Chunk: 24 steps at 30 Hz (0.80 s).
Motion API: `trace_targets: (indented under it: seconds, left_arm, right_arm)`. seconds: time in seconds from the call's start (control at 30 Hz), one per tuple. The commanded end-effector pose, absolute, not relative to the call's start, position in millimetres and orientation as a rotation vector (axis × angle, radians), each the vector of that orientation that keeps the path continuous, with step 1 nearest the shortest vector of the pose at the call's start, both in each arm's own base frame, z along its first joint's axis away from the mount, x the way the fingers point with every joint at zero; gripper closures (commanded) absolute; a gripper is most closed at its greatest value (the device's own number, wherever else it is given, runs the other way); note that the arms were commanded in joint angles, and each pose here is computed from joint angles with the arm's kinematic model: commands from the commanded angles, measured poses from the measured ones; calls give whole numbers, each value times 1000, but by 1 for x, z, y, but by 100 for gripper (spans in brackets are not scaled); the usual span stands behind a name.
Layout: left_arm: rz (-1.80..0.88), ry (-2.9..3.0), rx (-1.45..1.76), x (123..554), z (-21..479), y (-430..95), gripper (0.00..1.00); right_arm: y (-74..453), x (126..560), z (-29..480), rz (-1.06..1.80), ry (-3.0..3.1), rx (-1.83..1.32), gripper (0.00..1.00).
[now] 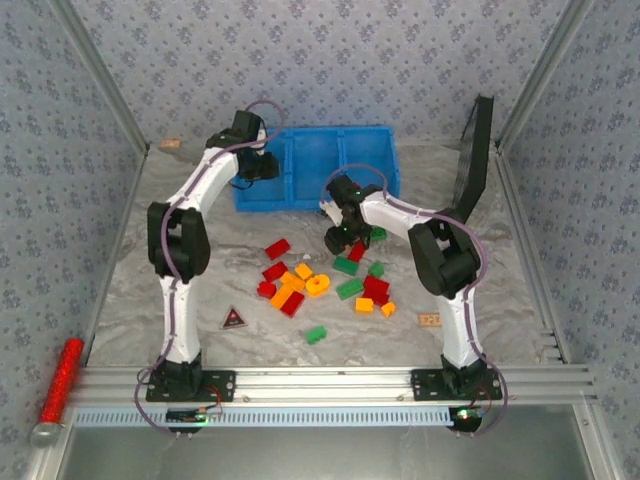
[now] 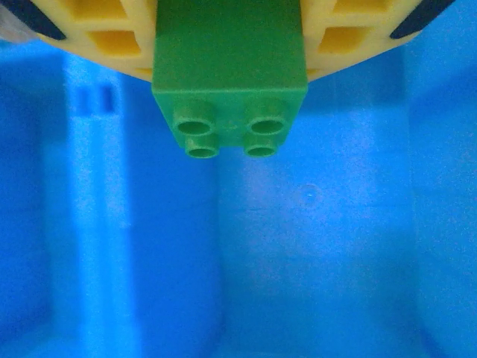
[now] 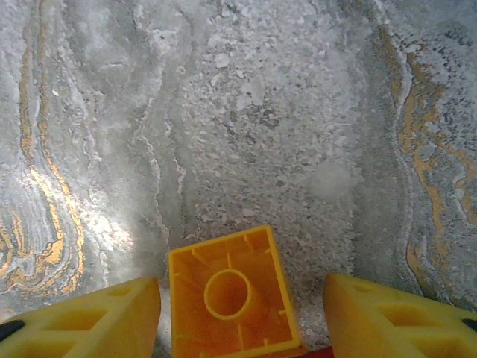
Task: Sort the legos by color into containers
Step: Place the lego in the container.
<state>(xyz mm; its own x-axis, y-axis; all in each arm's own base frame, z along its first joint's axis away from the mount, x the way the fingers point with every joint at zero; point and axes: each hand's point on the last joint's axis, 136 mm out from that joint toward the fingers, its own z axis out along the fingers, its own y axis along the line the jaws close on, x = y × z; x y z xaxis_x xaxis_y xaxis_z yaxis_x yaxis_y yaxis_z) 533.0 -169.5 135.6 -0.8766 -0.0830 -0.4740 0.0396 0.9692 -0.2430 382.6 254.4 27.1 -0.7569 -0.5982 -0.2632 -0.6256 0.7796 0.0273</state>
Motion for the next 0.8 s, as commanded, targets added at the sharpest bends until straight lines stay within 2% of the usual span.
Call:
trace_targets:
  seconds: [0.0,0.2,0.33,0.43,0.57,0.77]
  left_arm:
    - [-271,2646,-37,540,130,-158,75]
    - [-250,2719,-55,543,90,-158,75]
    - [-242,2747,-62,542,75,-158,71]
    - [-246,2751,-68,541,73,-158,67]
    - [-250,2748,-71,542,75,-159,60]
    - [-267,2723,-59,541,90,-160,50]
  right_arm:
    - [258,383,23,128,2736,-996,41]
    - [259,382,21,123,2742,-1006,44]
    - [258,380,19,114,2751,-1010,51]
    - [257,378,18,111,2761,-1015,56]
    - [257,373,17,123,2782,-1025,69]
    - [262,372,34,191,2762,-1003,76]
